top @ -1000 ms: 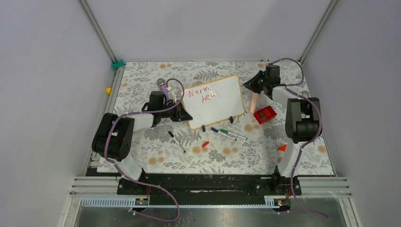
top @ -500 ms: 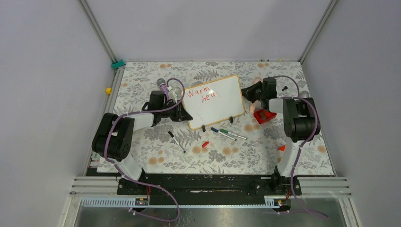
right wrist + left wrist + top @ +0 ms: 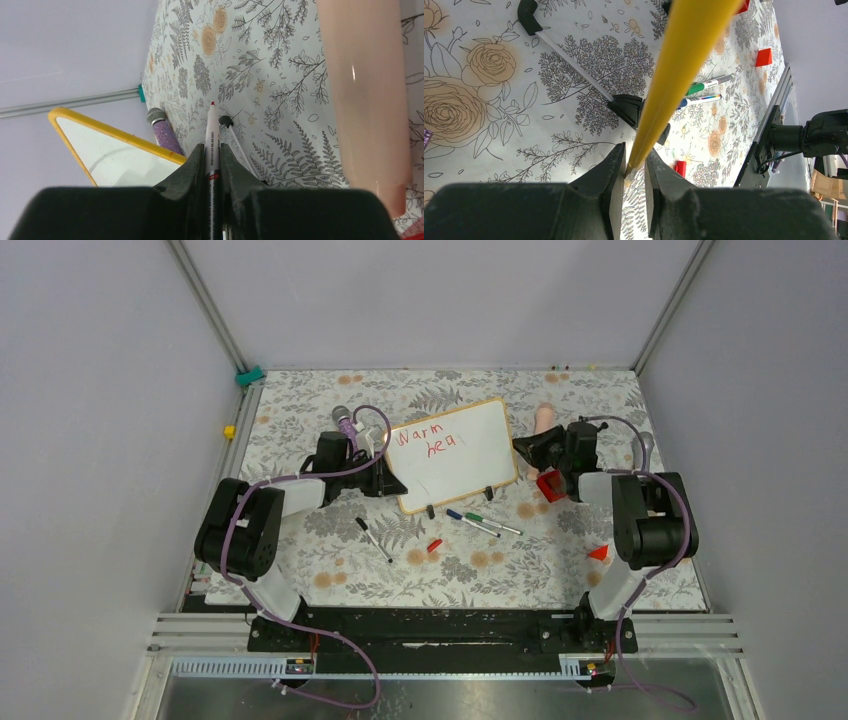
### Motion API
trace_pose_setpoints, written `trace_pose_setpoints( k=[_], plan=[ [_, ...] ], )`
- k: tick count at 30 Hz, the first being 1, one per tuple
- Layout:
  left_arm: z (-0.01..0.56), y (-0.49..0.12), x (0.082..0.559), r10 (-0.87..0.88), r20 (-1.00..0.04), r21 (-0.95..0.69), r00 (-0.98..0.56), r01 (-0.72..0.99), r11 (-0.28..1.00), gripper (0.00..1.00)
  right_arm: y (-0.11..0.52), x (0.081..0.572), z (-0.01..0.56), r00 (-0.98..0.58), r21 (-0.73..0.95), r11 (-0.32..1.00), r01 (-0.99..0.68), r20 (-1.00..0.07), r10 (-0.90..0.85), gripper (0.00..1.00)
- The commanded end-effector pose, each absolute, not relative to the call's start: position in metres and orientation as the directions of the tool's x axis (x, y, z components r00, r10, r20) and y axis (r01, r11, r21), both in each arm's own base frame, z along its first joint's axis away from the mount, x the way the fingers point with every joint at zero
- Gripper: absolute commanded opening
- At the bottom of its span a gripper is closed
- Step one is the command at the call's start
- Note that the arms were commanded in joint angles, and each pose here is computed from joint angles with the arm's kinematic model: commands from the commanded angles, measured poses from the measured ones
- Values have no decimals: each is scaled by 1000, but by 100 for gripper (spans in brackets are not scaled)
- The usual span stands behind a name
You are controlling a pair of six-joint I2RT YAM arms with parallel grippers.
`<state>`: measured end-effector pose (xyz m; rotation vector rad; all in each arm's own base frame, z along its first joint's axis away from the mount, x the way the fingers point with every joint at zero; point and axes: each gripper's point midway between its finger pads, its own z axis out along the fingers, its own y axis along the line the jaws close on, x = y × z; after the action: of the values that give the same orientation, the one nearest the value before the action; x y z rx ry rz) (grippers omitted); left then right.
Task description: Write a sentence on the whiteboard
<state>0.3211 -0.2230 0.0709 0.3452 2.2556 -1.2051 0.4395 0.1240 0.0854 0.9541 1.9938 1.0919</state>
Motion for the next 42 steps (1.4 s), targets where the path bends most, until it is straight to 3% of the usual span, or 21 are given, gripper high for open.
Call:
trace_pose_setpoints(
  k=[1, 10, 33, 38, 42],
  plan=[
    [63, -223, 327, -25, -578, -666, -815, 454, 592, 20, 146, 418, 100, -578, 910, 354, 217, -173, 797, 0],
    [64, -223, 328, -23, -587, -662, -809, 463, 589, 28, 144, 393, 91, -577, 895, 379, 237, -184, 796, 0],
    [65, -225, 328, -22, -586, -669, -810, 469, 577, 29, 139, 327, 78, -569, 842, 465, 274, -247, 784, 0],
    [65, -225, 328, -19, -585, -669, -810, 469, 577, 29, 132, 314, 74, -556, 799, 521, 300, -298, 776, 0],
    [65, -225, 328, -20, -587, -667, -809, 470, 578, 29, 104, 322, 81, -484, 711, 623, 326, -441, 756, 0]
  ],
)
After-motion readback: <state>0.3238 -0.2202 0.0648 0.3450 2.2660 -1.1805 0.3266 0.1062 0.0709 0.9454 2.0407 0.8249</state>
